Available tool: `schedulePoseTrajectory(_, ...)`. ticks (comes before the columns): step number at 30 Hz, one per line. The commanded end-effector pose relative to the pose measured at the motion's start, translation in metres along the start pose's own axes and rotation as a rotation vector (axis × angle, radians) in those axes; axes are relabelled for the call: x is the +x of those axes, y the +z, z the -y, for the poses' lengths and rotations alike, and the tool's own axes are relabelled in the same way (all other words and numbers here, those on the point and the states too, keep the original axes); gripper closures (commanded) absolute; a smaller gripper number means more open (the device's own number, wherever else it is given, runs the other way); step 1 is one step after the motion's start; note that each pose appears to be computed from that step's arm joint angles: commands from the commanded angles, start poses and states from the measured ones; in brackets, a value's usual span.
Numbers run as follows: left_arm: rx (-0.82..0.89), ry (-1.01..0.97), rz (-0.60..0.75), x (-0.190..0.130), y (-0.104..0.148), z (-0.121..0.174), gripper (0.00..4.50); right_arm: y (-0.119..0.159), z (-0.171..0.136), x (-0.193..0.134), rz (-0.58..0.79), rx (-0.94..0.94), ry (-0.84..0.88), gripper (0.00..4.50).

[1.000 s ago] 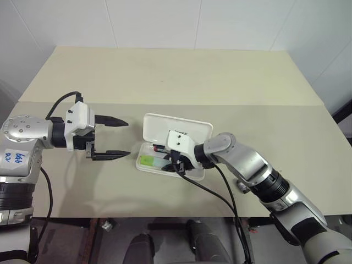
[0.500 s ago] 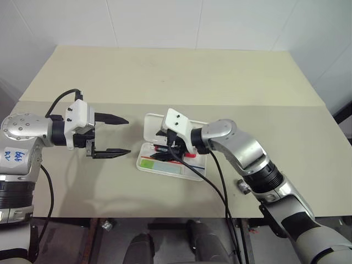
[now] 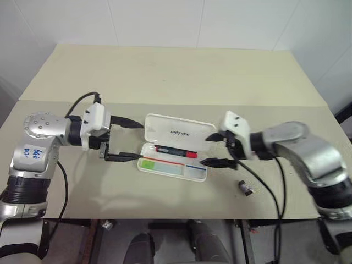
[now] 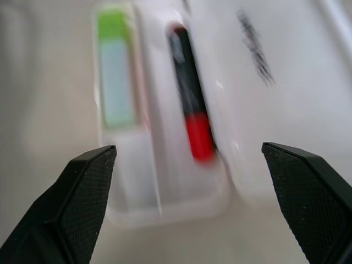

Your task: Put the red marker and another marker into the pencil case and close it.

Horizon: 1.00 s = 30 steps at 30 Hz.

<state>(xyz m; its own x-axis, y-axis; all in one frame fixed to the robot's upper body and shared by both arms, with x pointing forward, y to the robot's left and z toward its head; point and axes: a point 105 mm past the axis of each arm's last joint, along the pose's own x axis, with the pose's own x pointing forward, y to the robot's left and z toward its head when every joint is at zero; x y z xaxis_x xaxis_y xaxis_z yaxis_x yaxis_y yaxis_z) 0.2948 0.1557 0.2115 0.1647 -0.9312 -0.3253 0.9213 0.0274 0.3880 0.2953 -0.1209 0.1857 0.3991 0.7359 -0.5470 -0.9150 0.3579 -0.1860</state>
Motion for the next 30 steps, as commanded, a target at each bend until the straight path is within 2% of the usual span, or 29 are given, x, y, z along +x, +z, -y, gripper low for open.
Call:
schedulePoseTrajectory(1, 0.033, -0.040, 0.043, 0.008, 0.011, 0.005, 0.00, -0.012, -0.003, -0.023, -0.064, 0.008, -0.069, 0.00)
schedulePoseTrajectory(7, 0.012, -0.080, 0.065, 0.019, 0.007, 0.011, 0.00, -0.054, -0.007, -0.047, -0.236, 0.141, -0.201, 0.00)
schedulePoseTrajectory(13, 0.004, -0.097, 0.084, 0.025, 0.005, 0.011, 0.00, -0.074, -0.018, -0.056, -0.286, 0.358, -0.311, 0.00)
schedulePoseTrajectory(22, -0.001, -0.102, 0.094, 0.028, 0.004, 0.010, 0.00, -0.087, -0.032, -0.055, -0.320, 0.434, -0.324, 0.00)
schedulePoseTrajectory(26, 0.002, -0.097, 0.091, 0.025, 0.005, 0.009, 0.00, -0.105, -0.042, -0.045, -0.367, 0.484, -0.285, 0.00)
schedulePoseTrajectory(30, 0.002, -0.098, 0.084, 0.021, 0.006, 0.011, 0.00, -0.111, -0.043, -0.039, -0.379, 0.494, -0.277, 0.00)
